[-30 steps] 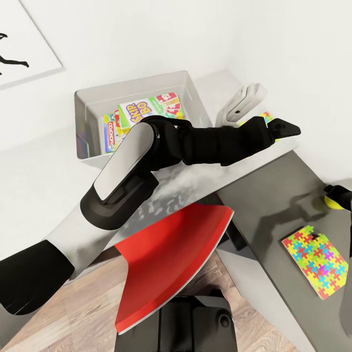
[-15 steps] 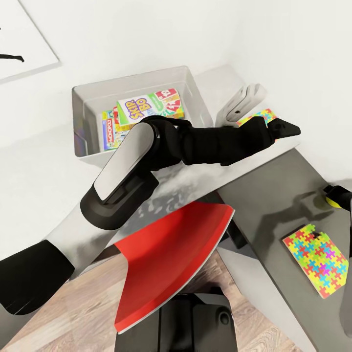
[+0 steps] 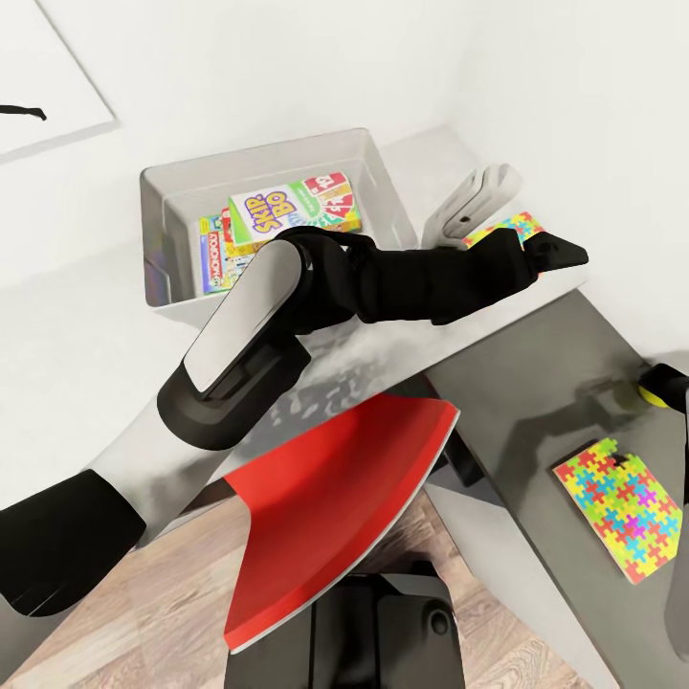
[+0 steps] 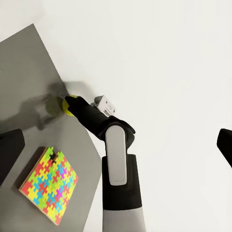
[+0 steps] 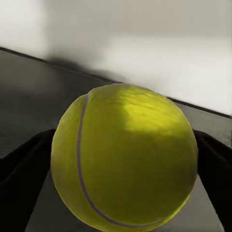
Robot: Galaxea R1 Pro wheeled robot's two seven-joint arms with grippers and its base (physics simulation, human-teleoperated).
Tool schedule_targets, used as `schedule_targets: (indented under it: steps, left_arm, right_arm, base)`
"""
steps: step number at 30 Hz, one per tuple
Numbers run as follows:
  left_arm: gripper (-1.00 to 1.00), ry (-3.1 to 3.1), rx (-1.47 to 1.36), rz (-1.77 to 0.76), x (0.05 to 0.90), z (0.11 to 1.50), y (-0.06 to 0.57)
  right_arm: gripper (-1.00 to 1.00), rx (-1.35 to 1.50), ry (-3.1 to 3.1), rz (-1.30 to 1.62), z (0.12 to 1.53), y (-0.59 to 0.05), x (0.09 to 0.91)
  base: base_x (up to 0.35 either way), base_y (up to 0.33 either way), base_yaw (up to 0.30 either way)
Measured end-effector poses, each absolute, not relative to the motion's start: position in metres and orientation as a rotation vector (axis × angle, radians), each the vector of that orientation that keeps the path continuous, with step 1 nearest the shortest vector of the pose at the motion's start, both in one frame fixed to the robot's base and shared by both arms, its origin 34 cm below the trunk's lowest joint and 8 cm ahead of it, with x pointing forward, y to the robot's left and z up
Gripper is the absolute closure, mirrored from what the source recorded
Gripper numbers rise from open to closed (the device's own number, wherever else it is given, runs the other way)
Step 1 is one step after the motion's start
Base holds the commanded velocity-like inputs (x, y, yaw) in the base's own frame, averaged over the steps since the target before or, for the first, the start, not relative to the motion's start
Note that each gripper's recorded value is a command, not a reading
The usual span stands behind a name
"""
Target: Put all the toys in the child's room - the three board games (two on the bed and one on the table), the two jigsaw puzzles on the table, and the tennis ball on the table - inside the toy box on the table in the child's room.
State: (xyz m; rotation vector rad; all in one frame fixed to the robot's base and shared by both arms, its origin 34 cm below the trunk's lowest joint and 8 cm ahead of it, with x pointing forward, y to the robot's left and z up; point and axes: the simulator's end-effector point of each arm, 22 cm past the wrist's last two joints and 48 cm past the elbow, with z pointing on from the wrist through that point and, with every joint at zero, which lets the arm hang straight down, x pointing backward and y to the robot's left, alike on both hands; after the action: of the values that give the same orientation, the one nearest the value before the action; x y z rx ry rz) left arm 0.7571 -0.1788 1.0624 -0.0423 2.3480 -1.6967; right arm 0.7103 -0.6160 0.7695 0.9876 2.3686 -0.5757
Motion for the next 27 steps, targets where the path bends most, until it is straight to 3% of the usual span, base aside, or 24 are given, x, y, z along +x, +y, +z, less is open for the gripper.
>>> schedule_targets:
  steps: [27]
  left_arm:
    - [-1.0,2.348,-0.042,-1.697,0.757,1.0623,-0.1789]
  right_arm:
    - [1.0,0.977,2.359,-0.581,0.7772,-0.6203,0.7131]
  base:
    - [0.0,0.0,0.0]
